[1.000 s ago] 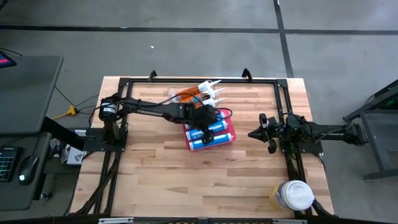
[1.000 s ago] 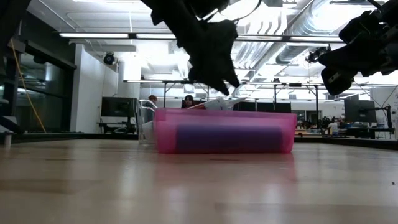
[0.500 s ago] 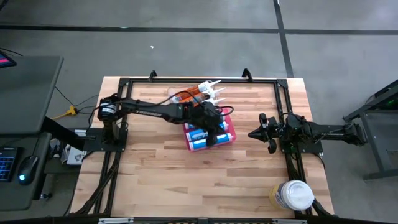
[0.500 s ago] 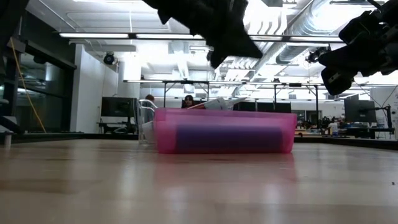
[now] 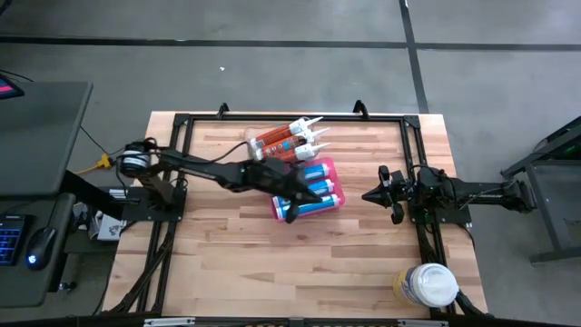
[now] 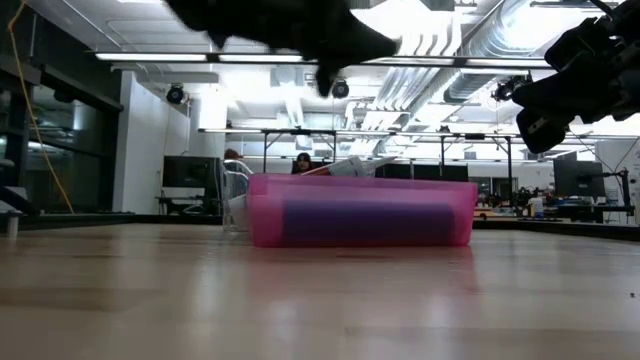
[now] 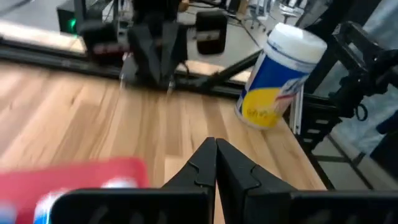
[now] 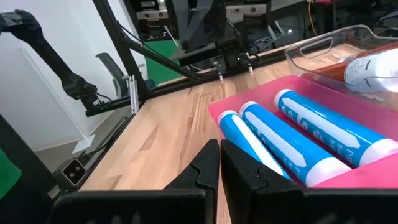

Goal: Pick & place silicon tubes, Sealant and Lysol wipes
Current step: Return to Home Position

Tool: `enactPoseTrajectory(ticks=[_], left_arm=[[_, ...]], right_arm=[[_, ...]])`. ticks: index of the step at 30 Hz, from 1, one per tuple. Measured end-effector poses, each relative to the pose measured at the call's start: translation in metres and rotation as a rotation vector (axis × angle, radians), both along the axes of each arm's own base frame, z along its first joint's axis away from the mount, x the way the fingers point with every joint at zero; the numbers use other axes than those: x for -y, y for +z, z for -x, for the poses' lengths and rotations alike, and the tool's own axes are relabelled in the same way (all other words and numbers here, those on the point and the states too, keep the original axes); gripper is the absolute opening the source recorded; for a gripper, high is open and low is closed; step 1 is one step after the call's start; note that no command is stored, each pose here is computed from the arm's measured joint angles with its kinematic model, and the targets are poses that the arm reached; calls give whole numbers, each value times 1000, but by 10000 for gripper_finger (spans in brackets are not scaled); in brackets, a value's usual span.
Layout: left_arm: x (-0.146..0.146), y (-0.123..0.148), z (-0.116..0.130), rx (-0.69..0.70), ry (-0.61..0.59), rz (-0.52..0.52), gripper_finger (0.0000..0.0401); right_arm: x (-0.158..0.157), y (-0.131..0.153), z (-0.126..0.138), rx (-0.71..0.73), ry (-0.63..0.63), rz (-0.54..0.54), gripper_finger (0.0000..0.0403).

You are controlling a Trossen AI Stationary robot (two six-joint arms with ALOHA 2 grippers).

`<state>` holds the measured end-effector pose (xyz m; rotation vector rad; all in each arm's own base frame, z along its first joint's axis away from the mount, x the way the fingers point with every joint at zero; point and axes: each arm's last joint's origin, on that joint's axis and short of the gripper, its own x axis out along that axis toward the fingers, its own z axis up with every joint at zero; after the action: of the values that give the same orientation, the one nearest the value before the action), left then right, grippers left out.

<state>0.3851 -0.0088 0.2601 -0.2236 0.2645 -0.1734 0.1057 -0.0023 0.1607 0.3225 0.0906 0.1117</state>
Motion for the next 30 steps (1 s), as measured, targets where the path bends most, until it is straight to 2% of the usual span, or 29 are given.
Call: enactPoseTrajectory(ticks=[7,13,20,30], left_arm=[[-2,-15,48,87,61,57,0],[-5,-18,95,113,133,40,0],[-5,-19,145,166,136,16,0],[-7,-30,203,278,165,-11,0]], right_arm=[[0,0,0,-1,0,0,12],[0,0,0,-3,0,0,12],[0,-1,0,-9,0,-1,12],[0,-1,0,-6,0,0,12]])
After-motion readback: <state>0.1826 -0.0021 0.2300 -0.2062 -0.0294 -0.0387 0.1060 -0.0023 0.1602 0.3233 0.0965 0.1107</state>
